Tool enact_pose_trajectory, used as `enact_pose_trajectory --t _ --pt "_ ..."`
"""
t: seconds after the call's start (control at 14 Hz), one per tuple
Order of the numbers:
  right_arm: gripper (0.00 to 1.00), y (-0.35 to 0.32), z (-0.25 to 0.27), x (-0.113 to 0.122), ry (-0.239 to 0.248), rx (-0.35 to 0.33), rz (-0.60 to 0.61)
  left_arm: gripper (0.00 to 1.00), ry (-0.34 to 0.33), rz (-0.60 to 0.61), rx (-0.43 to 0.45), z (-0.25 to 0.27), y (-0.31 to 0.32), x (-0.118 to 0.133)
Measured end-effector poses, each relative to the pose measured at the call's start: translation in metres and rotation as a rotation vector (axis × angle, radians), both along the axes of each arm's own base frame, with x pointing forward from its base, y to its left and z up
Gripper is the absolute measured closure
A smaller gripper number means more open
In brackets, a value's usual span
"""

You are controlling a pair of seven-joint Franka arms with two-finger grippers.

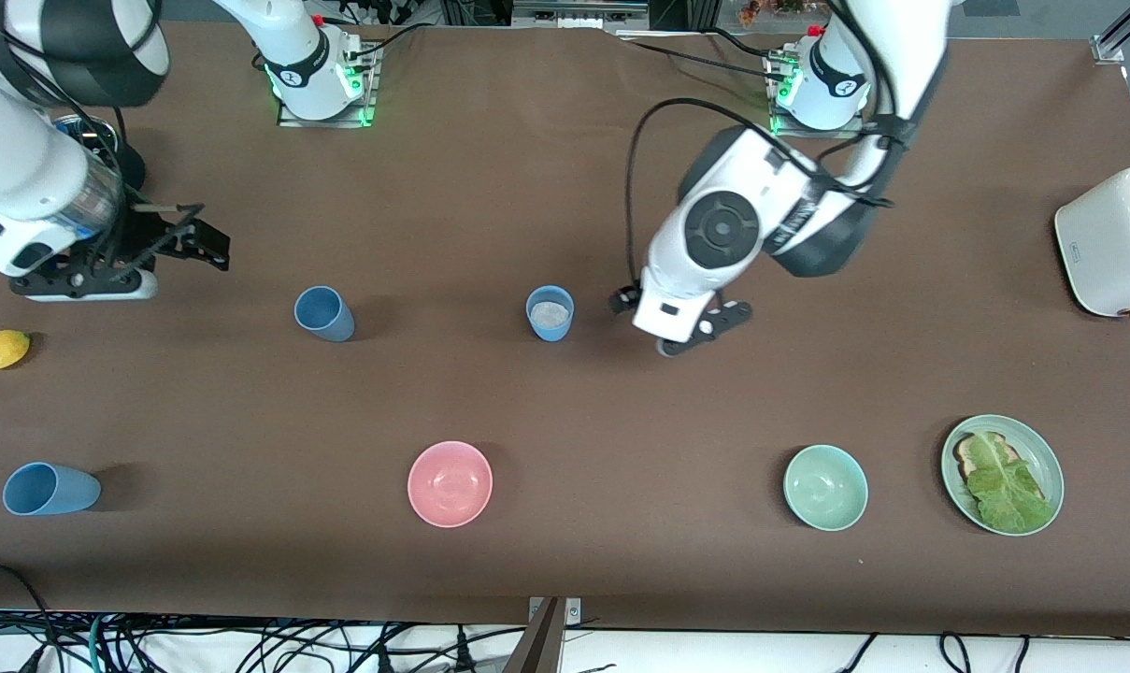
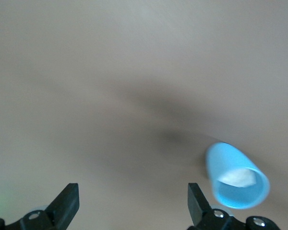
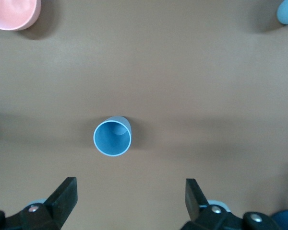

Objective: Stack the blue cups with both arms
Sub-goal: 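Release the tissue cup while the right gripper reaches the other blue cup, then grasp the blue cup with the right gripper while the left gripper withdraws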

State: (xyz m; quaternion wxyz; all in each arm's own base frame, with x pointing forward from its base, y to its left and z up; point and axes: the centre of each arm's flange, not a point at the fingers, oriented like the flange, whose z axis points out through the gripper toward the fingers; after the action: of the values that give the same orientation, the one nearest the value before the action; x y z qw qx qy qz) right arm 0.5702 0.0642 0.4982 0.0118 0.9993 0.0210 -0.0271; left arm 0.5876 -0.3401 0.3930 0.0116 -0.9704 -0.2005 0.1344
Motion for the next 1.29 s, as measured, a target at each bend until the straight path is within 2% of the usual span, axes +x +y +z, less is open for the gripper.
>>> enact_pose_trajectory --t 0.29,0.5,0.71,1.07,1.29 --pt "0.0 0.001 -0.061 -0.001 0.007 0.001 0.005 0.0 0.006 -0.141 -0.059 0.034 0.122 0.047" --pt "0.0 0.002 -0.107 -0.001 0.02 0.002 0.008 0.0 -0.017 -0.245 -0.111 0.064 0.21 0.061" --pt "0.02 0.002 -0.146 -0.002 0.024 0.005 0.009 0.0 -0.025 -0.336 -0.143 0.094 0.267 0.055" --pt "0.07 0.003 -0.188 0.001 0.037 0.007 0.01 0.0 -0.02 -0.471 -0.174 0.126 0.314 0.04" --pt "0.15 0.002 -0.214 -0.005 0.03 0.009 0.011 0.0 -0.055 -0.518 -0.151 0.149 0.346 0.031"
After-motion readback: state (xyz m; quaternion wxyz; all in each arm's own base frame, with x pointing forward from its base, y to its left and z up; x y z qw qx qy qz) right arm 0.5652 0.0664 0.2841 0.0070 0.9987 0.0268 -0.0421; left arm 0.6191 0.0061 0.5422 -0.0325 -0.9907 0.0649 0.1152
